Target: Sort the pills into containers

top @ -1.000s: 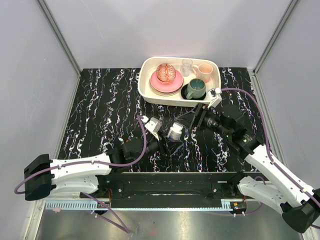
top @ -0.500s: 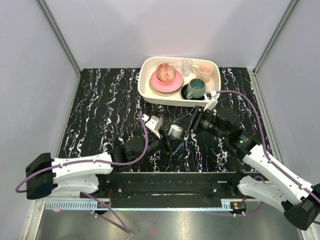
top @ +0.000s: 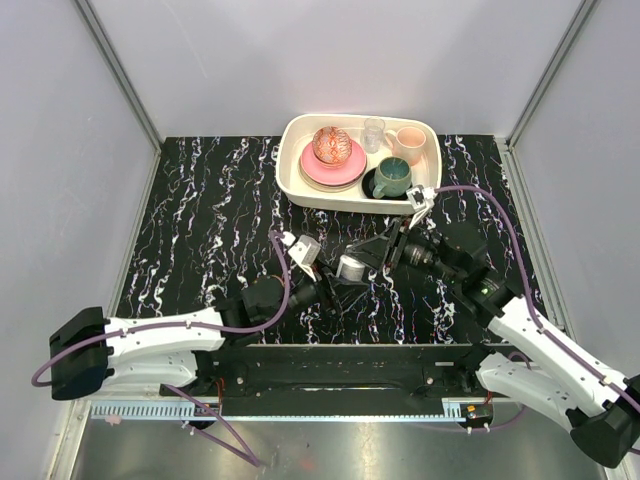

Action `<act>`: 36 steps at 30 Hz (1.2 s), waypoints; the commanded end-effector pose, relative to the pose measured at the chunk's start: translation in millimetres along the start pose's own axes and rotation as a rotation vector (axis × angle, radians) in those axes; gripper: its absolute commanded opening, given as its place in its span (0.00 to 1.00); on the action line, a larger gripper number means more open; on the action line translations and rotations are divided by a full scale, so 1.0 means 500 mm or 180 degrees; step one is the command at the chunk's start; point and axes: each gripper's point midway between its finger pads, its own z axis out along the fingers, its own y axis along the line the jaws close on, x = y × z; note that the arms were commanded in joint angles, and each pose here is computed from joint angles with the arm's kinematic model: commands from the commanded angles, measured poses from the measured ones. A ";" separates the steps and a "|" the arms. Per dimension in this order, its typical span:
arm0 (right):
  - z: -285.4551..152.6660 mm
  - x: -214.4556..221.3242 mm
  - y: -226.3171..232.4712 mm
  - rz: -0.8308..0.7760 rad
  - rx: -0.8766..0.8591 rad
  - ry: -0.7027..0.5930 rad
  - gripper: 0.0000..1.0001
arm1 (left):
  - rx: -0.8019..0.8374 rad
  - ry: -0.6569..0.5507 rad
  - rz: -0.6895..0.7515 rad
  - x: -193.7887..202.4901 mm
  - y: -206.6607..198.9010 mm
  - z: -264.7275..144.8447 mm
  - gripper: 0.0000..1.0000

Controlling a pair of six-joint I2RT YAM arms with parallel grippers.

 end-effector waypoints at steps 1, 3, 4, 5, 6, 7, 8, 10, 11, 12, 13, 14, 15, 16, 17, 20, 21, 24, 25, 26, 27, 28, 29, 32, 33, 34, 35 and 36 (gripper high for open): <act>-0.036 0.039 0.119 -0.0524 -0.1071 0.0409 0.00 | 0.1235 -0.0291 -0.0098 -0.061 -0.153 -0.039 0.00; -0.054 0.049 0.142 -0.0677 -0.1316 0.0498 0.00 | 0.1577 -0.0191 -0.0060 -0.043 -0.181 -0.063 0.00; -0.073 0.064 0.159 -0.0740 -0.1516 0.0612 0.00 | 0.1701 -0.0229 -0.0054 -0.048 -0.193 -0.073 0.00; -0.083 0.066 0.170 -0.0829 -0.1638 0.0621 0.00 | 0.1859 -0.0137 -0.0022 -0.033 -0.203 -0.086 0.00; -0.093 0.072 0.178 -0.0877 -0.1739 0.0657 0.00 | 0.1960 -0.0129 0.0001 -0.033 -0.212 -0.095 0.00; -0.115 0.083 0.193 -0.0947 -0.1920 0.0738 0.00 | 0.2052 -0.0125 0.0019 -0.033 -0.220 -0.103 0.00; -0.123 0.086 0.199 -0.1007 -0.2011 0.0755 0.00 | 0.2189 -0.0055 0.0049 -0.024 -0.230 -0.115 0.00; -0.147 0.097 0.215 -0.1105 -0.2204 0.0848 0.00 | 0.2336 -0.0041 0.0083 -0.026 -0.244 -0.128 0.00; -0.152 0.100 0.215 -0.1143 -0.2225 0.0865 0.00 | 0.2394 -0.0017 0.0099 -0.025 -0.248 -0.134 0.00; -0.157 0.102 0.217 -0.1169 -0.2246 0.0874 0.00 | 0.2423 -0.0034 0.0118 -0.029 -0.252 -0.140 0.00; -0.160 0.102 0.217 -0.1221 -0.2249 0.0862 0.00 | 0.2400 -0.0006 0.0121 -0.027 -0.250 -0.141 0.00; -0.160 0.106 0.212 -0.1200 -0.2204 0.0895 0.00 | 0.2403 -0.0037 0.0136 -0.034 -0.251 -0.147 0.00; -0.162 0.104 0.213 -0.1226 -0.2188 0.0879 0.00 | 0.2397 -0.0050 0.0172 -0.037 -0.251 -0.149 0.00; -0.162 0.105 0.210 -0.1266 -0.2177 0.0879 0.00 | 0.2377 -0.0028 0.0180 -0.035 -0.248 -0.151 0.00; -0.163 0.108 0.207 -0.1257 -0.2159 0.0910 0.00 | 0.2406 -0.0077 0.0197 -0.045 -0.253 -0.160 0.00; -0.170 0.113 0.209 -0.1295 -0.2202 0.0924 0.00 | 0.2494 -0.0127 0.0235 -0.056 -0.260 -0.180 0.00; -0.173 0.112 0.211 -0.1314 -0.2217 0.0917 0.00 | 0.2513 -0.0134 0.0240 -0.058 -0.262 -0.185 0.00; -0.170 0.105 0.211 -0.1352 -0.2178 0.0844 0.44 | 0.2558 -0.0140 0.0261 -0.063 -0.267 -0.195 0.00; -0.167 0.103 0.208 -0.1356 -0.2142 0.0816 0.53 | 0.2543 -0.0123 0.0261 -0.062 -0.265 -0.195 0.00; -0.164 0.102 0.207 -0.1357 -0.2116 0.0801 0.59 | 0.2543 -0.0134 0.0262 -0.065 -0.266 -0.197 0.00; -0.157 0.098 0.200 -0.1347 -0.2036 0.0761 0.67 | 0.2543 -0.0136 0.0266 -0.065 -0.266 -0.197 0.00; -0.153 0.094 0.197 -0.1351 -0.1979 0.0729 0.70 | 0.2555 -0.0127 0.0265 -0.064 -0.267 -0.199 0.00; -0.147 0.095 0.188 -0.1319 -0.1896 0.0737 0.72 | 0.2553 -0.0135 0.0269 -0.065 -0.267 -0.199 0.00; -0.130 0.091 0.166 -0.1282 -0.1687 0.0709 0.78 | 0.2551 -0.0133 0.0273 -0.064 -0.266 -0.199 0.00; -0.124 0.094 0.154 -0.1236 -0.1585 0.0737 0.79 | 0.2546 -0.0126 0.0276 -0.064 -0.266 -0.199 0.00; -0.123 0.095 0.148 -0.1234 -0.1531 0.0736 0.80 | 0.2531 -0.0120 0.0277 -0.063 -0.264 -0.198 0.00; -0.119 0.094 0.143 -0.1227 -0.1486 0.0732 0.80 | 0.2510 -0.0124 0.0280 -0.063 -0.263 -0.197 0.00; -0.118 0.089 0.142 -0.1240 -0.1446 0.0688 0.80 | 0.2467 -0.0098 0.0282 -0.059 -0.258 -0.194 0.00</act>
